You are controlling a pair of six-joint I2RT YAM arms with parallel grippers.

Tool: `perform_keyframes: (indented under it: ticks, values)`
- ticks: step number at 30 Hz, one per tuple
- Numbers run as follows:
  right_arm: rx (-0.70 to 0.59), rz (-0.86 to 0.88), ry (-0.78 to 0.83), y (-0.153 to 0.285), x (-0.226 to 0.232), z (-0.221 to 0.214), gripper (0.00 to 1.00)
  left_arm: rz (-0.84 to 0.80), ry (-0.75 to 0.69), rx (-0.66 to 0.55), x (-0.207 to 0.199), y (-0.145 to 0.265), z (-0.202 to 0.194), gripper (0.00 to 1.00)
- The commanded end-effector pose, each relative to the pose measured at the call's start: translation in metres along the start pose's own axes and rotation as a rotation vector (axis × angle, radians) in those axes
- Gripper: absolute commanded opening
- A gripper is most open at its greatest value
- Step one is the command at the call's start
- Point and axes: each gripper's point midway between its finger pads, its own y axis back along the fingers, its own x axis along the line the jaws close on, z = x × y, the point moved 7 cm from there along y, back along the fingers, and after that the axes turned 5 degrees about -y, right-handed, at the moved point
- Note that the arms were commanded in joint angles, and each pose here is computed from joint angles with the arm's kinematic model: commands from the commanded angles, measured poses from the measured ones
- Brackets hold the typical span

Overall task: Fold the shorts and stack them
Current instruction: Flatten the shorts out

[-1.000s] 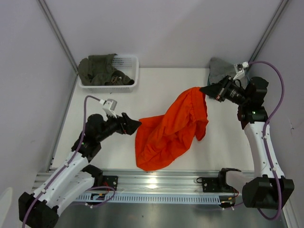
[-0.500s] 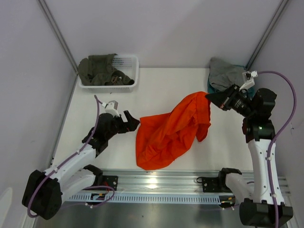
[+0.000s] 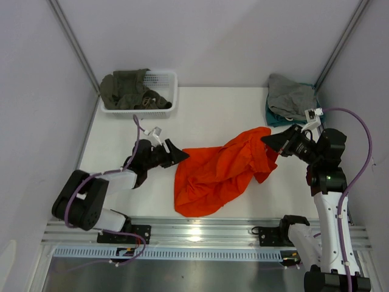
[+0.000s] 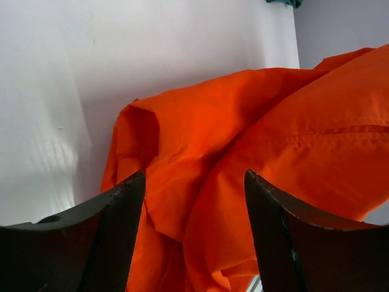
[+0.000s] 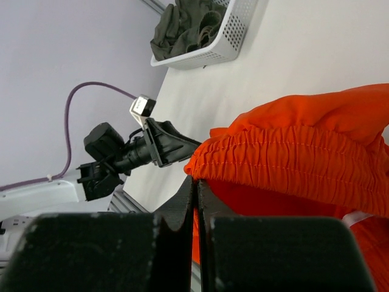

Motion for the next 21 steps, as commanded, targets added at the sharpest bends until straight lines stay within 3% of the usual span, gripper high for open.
perform_keyframes:
  ticks: [1,9,21]
  values:
    - [-0.026,0.025,0.051,0.003,0.006,0.003,0.00,-0.183,0.046,-0.042,-0.020,-0.013,0.015,0.69]
    - [-0.023,0.045,0.056,0.004,0.008,0.002,0.00,-0.214,0.113,-0.058,-0.009,-0.037,0.015,0.63]
    - [-0.009,0.062,0.045,0.001,0.006,0.000,0.00,-0.146,0.077,-0.128,0.005,-0.062,0.033,0.61]
